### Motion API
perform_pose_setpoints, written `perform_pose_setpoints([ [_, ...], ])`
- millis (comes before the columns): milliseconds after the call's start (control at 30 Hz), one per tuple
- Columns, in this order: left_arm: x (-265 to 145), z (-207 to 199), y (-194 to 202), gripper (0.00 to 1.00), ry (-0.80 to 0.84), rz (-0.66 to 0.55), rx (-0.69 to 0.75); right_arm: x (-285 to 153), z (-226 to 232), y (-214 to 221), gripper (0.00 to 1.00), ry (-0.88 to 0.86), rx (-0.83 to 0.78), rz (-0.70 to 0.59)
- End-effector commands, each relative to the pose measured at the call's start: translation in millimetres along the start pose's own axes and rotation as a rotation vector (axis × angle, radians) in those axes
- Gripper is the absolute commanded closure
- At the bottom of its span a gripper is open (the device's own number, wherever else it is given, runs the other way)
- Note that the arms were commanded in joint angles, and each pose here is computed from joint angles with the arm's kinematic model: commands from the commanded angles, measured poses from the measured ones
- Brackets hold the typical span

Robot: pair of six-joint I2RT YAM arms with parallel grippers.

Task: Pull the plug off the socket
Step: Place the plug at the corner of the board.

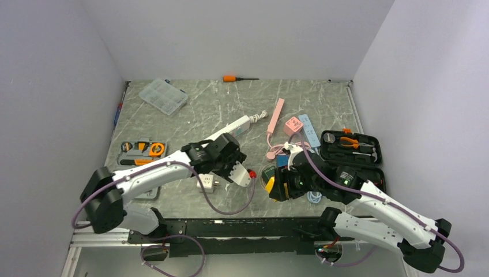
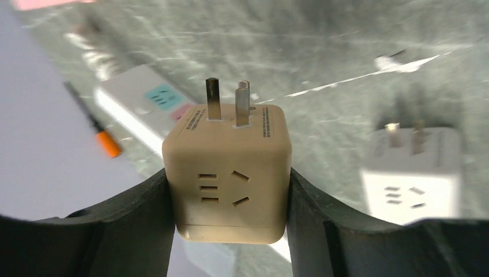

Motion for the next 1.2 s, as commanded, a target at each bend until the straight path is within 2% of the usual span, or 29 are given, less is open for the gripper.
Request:
perform_pose_setpoints([
  [0,18,-11,-5,1.00,0.135,0.030,-0.162,-6,-4,2,1.00,-0.006,0.092,-0.078],
  [133,42,-28,-6,1.00,0.253,0.092,-0.289,-7,-5,2,1.00,0.016,0.092,-0.078],
  [367,62,-49,-14,1.00,0.329,0.061,-0.395,2,3,-18,1.00,0.073,0.050,-0.091],
  [433,65,-52,-15,0.95,0.347,0.054,-0.406,6,6,-25,1.00,0.083,0.030,-0.100],
  [533,69,-54,-16,0.73,0.359,0.056,-0.426,10,8,-35,1.00,0.099,0.019,-0.115],
  [600,72,-56,-16,0.52,0.396,0.073,-0.438,14,8,-42,1.00,0.106,0.019,-0.125],
  [667,71,-59,-14,0.10,0.421,0.069,-0.455,15,6,-50,1.00,0.115,0.026,-0.139],
  [700,69,-59,-14,0.02,0.427,0.058,-0.462,16,5,-54,1.00,0.118,0.027,-0.147],
  [900,33,-45,-12,0.01,0.468,-0.024,-0.580,16,-5,-76,1.00,0.126,0.040,-0.175],
  [1033,-14,-8,-7,0.01,0.497,-0.091,-0.692,21,-6,-89,1.00,0.099,0.043,-0.183],
  [1167,-65,27,9,0.01,0.500,-0.215,-0.818,31,-9,-107,1.00,0.088,0.043,-0.204],
])
Point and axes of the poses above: each gripper's point midway between its finger pads, its own x axis out along the fingers, its own z axis along the line the jaws close on, y = z × x, the point moved 8 cm from there along -x, back along the fingers, and after that the axes turned 6 degrees about x, right-handed, at the moved point
